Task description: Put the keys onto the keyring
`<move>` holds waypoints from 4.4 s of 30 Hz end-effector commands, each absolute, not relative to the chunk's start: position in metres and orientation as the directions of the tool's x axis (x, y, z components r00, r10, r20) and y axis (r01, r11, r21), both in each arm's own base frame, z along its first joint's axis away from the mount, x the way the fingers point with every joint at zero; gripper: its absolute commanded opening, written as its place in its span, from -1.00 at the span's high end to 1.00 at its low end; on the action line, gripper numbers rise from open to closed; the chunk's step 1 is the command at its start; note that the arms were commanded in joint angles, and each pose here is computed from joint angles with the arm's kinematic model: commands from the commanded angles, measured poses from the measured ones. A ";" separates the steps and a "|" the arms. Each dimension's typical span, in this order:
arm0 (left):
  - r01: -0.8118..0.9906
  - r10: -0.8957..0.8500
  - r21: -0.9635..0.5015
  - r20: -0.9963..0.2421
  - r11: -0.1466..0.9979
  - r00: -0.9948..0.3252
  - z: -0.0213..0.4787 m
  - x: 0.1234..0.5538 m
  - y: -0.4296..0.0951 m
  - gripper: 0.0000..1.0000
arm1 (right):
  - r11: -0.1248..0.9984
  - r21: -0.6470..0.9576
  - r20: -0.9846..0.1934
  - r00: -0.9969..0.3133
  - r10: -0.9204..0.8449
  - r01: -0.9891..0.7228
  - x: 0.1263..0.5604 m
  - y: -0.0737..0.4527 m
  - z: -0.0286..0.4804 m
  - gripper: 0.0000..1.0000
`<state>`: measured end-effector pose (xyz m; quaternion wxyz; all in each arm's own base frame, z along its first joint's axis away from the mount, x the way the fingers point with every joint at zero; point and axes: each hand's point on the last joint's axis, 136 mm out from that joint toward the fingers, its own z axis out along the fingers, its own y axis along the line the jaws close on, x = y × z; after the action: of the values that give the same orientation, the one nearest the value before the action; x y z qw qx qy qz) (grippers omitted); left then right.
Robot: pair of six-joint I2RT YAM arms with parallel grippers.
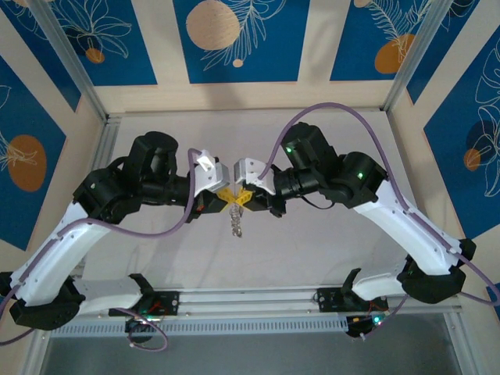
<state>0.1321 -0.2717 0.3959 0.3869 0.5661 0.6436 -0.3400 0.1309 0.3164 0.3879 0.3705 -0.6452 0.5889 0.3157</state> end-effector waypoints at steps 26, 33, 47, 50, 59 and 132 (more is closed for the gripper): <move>0.996 0.221 0.011 -0.975 0.088 -0.009 0.444 0.114 -0.274 1.00 | -0.046 0.010 -0.913 0.010 -0.409 -0.999 0.128 0.316 0.390 1.00; 0.997 0.180 0.004 -0.984 0.071 -0.009 0.446 0.113 -0.278 1.00 | -0.045 0.033 -0.914 -0.012 -0.405 -0.998 0.133 0.322 0.387 1.00; 0.995 0.177 0.016 -0.984 0.094 -0.001 0.445 0.114 -0.273 1.00 | 0.024 0.000 -0.943 -0.008 -0.332 -1.000 0.128 0.302 0.402 0.24; 0.996 0.166 0.016 -0.986 0.086 0.002 0.447 0.112 -0.273 1.00 | 0.033 -0.011 -0.952 0.000 -0.305 -0.999 0.125 0.297 0.408 0.22; 0.999 0.149 0.003 -0.989 0.053 -0.005 0.449 0.104 -0.272 1.00 | -0.007 -0.010 -0.975 0.012 -0.221 -1.000 0.117 0.300 0.430 0.28; 0.982 0.356 0.071 -0.935 0.176 0.004 0.411 0.138 -0.268 1.00 | -0.067 -0.136 -0.815 0.150 -0.559 -0.988 0.127 0.327 0.407 0.71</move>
<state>0.1401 -0.2666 0.3970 0.4382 0.5460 0.6344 -0.3277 0.1404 0.3240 0.3887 0.3438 -0.6693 0.6073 0.2550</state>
